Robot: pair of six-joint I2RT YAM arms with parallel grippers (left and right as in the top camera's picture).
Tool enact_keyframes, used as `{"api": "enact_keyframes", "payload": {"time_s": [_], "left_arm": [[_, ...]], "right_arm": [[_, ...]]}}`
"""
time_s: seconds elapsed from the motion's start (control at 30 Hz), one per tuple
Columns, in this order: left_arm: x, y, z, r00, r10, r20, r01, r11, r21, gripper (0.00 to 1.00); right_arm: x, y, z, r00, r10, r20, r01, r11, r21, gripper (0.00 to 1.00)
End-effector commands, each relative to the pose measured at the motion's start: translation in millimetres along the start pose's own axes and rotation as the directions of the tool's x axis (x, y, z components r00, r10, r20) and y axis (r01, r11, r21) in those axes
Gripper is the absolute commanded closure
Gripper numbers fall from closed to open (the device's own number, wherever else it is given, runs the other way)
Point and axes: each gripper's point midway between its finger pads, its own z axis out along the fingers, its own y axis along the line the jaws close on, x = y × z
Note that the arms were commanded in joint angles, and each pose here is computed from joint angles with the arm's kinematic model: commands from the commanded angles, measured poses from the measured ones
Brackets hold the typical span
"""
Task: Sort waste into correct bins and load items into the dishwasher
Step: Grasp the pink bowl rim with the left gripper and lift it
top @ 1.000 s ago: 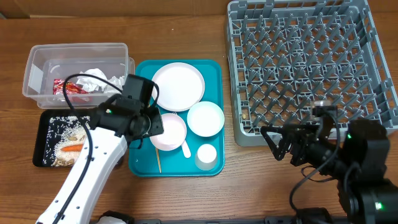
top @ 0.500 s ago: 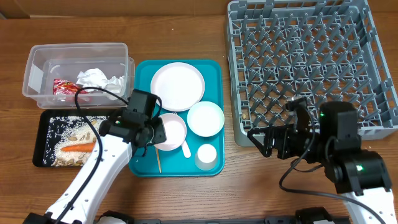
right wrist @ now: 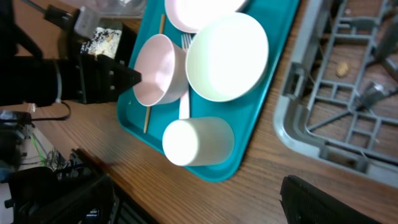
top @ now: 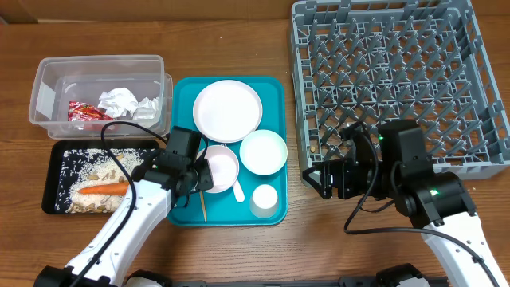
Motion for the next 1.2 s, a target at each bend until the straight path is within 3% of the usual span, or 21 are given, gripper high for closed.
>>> {"api": "enact_keyframes", "payload": {"time_s": [0.0,0.5,0.67,0.8,0.97,1.17], "left_arm": [[8,5,7,1.000,0.008,-0.016,-0.008,1.000,-0.009,0.58],[9,5,17,1.000,0.007,-0.011,-0.007,1.000,-0.002,0.54],[10,4,24,1.000,0.008,-0.027,-0.008,1.000,-0.002,0.66],[10,4,24,1.000,0.008,-0.027,-0.008,1.000,-0.002,0.69],[11,4,23,1.000,0.008,-0.028,-0.008,1.000,-0.003,0.84],[9,4,22,0.999,0.014,-0.029,-0.014,1.000,-0.003,0.91]], "right_arm": [[-10,11,-3,0.998,-0.056,0.033,0.057,0.998,-0.009,0.12],[-14,8,-2,0.996,-0.074,0.048,0.073,0.997,0.026,0.11],[-14,5,-2,0.996,-0.074,0.051,0.072,0.997,0.041,0.11],[-15,4,-2,0.996,-0.075,0.053,0.072,0.996,0.048,0.11],[-15,4,-2,0.996,-0.075,0.054,0.073,0.996,0.048,0.11],[-15,4,-2,0.996,-0.075,0.052,0.072,0.996,0.048,0.11]]}}
